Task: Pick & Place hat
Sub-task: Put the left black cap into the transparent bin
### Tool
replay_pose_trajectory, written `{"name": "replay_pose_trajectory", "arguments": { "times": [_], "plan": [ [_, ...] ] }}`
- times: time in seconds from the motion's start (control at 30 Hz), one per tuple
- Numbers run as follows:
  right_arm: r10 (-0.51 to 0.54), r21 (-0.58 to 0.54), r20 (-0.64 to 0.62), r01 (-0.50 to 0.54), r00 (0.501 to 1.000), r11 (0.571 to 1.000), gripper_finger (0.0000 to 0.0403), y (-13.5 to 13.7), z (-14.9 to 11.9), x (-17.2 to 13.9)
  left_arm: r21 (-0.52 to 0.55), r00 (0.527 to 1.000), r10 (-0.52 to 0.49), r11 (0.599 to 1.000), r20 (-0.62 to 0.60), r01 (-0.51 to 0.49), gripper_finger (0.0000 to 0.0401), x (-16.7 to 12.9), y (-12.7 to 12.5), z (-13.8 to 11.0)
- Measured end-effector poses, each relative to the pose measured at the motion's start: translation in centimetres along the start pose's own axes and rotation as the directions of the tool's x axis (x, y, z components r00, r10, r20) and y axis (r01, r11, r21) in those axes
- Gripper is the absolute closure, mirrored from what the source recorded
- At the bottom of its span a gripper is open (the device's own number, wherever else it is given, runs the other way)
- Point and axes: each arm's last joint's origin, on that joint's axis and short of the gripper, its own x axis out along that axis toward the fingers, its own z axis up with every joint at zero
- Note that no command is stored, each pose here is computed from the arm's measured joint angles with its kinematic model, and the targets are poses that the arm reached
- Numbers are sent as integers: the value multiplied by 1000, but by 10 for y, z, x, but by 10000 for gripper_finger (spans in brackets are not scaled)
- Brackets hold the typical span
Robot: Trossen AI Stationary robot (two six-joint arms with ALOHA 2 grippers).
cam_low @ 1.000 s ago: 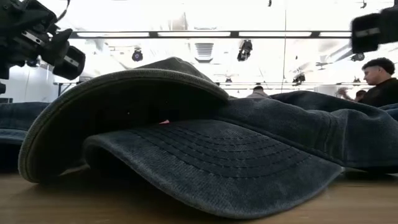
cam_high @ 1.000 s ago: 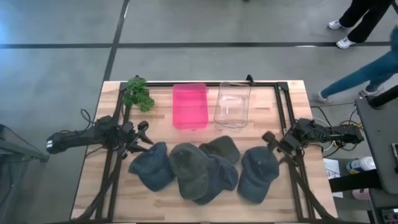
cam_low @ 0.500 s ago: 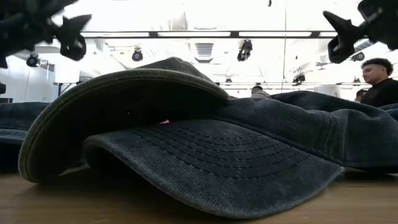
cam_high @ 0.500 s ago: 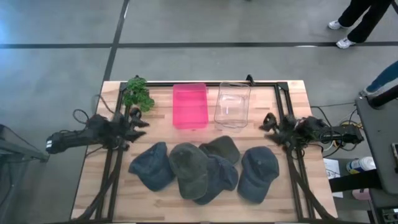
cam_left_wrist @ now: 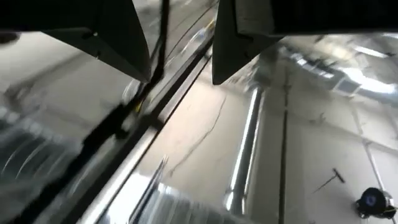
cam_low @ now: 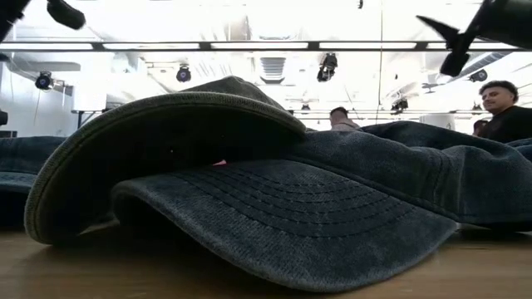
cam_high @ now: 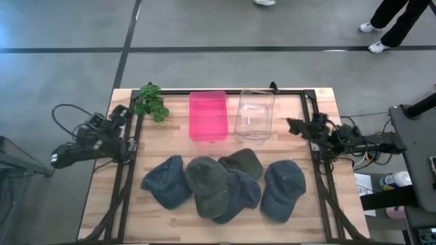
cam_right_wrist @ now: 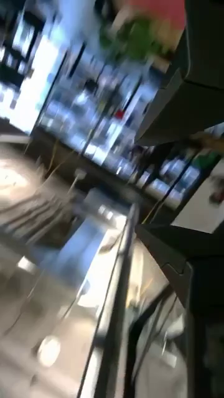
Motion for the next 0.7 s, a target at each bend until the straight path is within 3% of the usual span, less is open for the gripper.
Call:
{"name": "replay_pose_trajectory", "arguments": {
  "times": [0.07,0.13,0.2,0.27,0.33,0.43,0.5,0.53,0.63,0.7],
  "plan": [
    [-54,-36,-27,53,998,998,191,2,-4,12,-14,999,-19,1000,41,20,236,0,-2,4],
    [-95,-82,-53,90,994,993,191,7,-7,27,82,995,-15,997,98,6,236,0,-4,8],
    [-167,-128,-95,154,981,980,191,9,-12,43,149,987,30,987,160,-54,236,1,-4,13],
    [-279,-188,-149,250,949,950,191,7,-19,58,108,977,119,984,175,-139,236,1,-1,12],
    [-424,-251,-198,373,883,893,191,3,-26,72,64,972,209,974,111,-217,236,2,6,4],
    [-588,-323,-256,505,767,800,191,4,-33,89,-28,943,317,947,-100,-321,236,1,18,-17],
    [-650,-379,-320,535,689,755,191,4,-39,98,-116,870,404,886,-284,-449,236,-5,28,-35],
    [-671,-399,-358,543,649,739,191,3,-42,102,-142,811,442,840,-383,-524,236,-9,32,-44],
    [-724,-422,-446,590,526,688,191,6,-48,112,-136,581,503,670,-640,-730,236,-25,41,-66],
    [-758,-441,-489,627,432,642,191,6,-52,114,-114,463,474,595,-749,-795,236,-29,42,-73]
  ]
}}
